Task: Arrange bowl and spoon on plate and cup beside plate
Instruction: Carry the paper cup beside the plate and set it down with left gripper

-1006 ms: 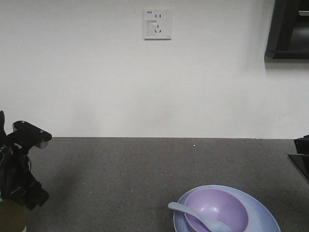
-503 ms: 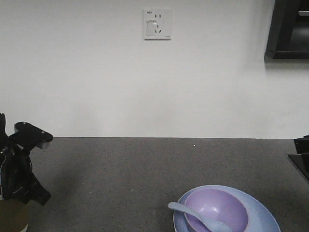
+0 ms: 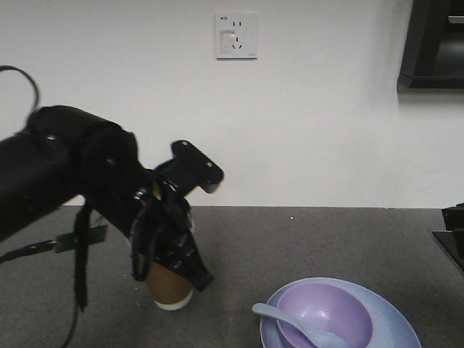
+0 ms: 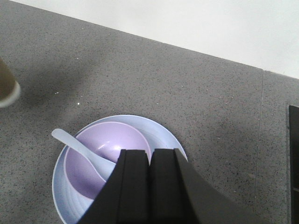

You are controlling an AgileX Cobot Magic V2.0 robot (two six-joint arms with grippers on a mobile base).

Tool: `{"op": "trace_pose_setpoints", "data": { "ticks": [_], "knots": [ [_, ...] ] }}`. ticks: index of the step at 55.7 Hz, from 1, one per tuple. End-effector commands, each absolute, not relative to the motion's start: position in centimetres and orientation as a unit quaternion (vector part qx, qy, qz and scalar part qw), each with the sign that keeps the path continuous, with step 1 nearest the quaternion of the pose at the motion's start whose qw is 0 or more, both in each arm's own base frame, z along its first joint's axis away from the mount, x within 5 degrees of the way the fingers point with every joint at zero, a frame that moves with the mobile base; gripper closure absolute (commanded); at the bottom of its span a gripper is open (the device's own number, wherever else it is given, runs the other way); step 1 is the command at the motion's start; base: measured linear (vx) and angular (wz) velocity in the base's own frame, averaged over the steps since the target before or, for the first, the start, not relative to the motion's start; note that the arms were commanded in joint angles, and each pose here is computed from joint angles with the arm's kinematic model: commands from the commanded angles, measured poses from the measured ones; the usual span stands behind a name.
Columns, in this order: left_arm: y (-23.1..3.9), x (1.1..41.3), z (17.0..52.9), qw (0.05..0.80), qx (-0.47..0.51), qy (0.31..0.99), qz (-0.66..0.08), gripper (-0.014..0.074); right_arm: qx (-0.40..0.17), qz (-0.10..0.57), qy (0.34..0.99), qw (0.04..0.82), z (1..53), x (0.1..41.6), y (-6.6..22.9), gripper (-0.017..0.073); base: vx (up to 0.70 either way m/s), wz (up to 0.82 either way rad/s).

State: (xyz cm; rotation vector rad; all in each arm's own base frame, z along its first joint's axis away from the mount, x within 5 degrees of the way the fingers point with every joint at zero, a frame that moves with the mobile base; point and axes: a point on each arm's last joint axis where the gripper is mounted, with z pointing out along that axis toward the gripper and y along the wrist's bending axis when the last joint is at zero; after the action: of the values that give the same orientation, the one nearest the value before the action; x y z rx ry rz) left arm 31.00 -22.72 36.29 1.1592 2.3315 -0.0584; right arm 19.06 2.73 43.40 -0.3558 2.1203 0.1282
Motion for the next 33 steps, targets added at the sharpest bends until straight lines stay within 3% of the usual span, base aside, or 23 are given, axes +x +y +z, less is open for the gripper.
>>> {"op": "trace_pose_setpoints", "data": {
  "ticks": [1, 13, 33],
  "knots": [
    [-24.6, 30.0, 38.3, 0.307, 0.444, 0.841, -0.039, 0.0598, -0.139, 0.046, 0.843, 0.518, 44.9, 18.8, 2.6, 0.0571, 0.0, 0.0],
    [-27.6, 29.4, 36.3, 0.283, 0.468, 0.835, -0.052, 0.0598, -0.14, 0.045, 0.843, 0.517, 44.9, 18.8, 2.6, 0.0571, 0.0, 0.0],
    [-28.8, 28.8, 36.0, 0.276, 0.466, 0.835, -0.1, 0.0598, -0.14, 0.045, 0.843, 0.517, 44.9, 18.8, 2.6, 0.0571, 0.0, 0.0]
  ]
}}
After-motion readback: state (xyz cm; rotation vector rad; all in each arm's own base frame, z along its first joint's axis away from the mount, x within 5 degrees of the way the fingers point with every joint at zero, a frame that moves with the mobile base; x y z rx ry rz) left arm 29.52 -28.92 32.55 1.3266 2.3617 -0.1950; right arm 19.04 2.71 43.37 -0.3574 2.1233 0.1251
